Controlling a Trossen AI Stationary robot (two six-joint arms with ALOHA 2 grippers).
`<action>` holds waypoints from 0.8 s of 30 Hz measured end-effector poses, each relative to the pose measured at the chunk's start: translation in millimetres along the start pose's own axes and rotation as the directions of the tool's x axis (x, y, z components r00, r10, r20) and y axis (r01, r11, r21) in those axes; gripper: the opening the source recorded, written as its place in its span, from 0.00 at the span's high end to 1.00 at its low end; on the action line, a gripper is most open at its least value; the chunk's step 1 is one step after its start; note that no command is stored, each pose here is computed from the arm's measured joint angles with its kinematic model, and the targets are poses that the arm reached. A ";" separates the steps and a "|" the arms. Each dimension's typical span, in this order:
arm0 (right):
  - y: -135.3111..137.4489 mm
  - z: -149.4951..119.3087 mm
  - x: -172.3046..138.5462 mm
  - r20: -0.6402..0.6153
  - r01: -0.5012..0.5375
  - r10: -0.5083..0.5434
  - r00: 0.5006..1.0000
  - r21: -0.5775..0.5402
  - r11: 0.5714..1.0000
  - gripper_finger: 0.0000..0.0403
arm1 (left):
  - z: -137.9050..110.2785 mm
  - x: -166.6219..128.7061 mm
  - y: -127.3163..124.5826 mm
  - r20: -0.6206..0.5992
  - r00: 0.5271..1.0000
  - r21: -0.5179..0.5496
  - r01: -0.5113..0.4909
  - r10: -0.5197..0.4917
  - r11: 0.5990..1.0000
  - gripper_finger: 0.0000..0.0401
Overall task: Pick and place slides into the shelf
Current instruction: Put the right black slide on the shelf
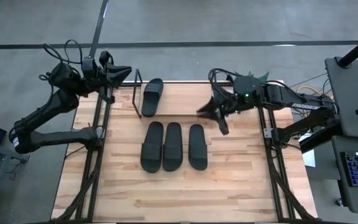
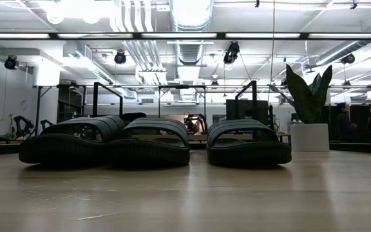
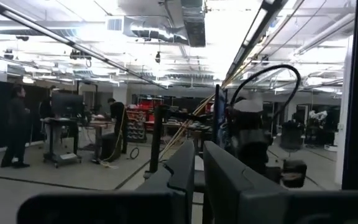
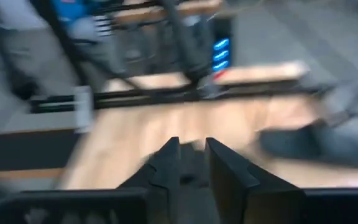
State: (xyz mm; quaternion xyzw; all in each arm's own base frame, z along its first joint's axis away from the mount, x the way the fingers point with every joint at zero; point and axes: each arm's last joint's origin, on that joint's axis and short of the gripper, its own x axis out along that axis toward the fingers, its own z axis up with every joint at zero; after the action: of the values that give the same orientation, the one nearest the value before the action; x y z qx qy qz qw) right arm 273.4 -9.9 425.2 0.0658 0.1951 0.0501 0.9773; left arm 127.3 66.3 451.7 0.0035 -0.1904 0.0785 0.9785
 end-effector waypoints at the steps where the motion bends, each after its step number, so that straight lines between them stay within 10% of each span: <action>1: 0.4 -2.3 2.5 -0.025 -0.035 0.036 0.999 0.055 0.998 0.80 | -0.1 -0.1 0.0 0.000 1.000 0.002 0.000 0.000 1.000 0.95; 14: 5.6 -57.9 92.7 -0.418 -0.075 0.211 0.884 0.318 0.945 0.53 | -17.6 -15.5 -2.7 -0.221 0.975 -0.057 -0.046 0.032 0.997 0.95; 24: -4.0 -115.1 134.0 -0.713 -0.068 0.282 0.642 0.314 0.947 0.56 | -17.0 -21.2 -5.0 -0.215 0.976 -0.051 -0.043 0.031 0.998 0.95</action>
State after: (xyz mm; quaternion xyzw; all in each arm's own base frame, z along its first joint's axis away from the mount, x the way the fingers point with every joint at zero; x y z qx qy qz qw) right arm 352.1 15.2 269.0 0.1845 0.5772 0.1421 0.7827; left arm 115.1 58.8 428.1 -0.0355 -0.0859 0.0914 0.9915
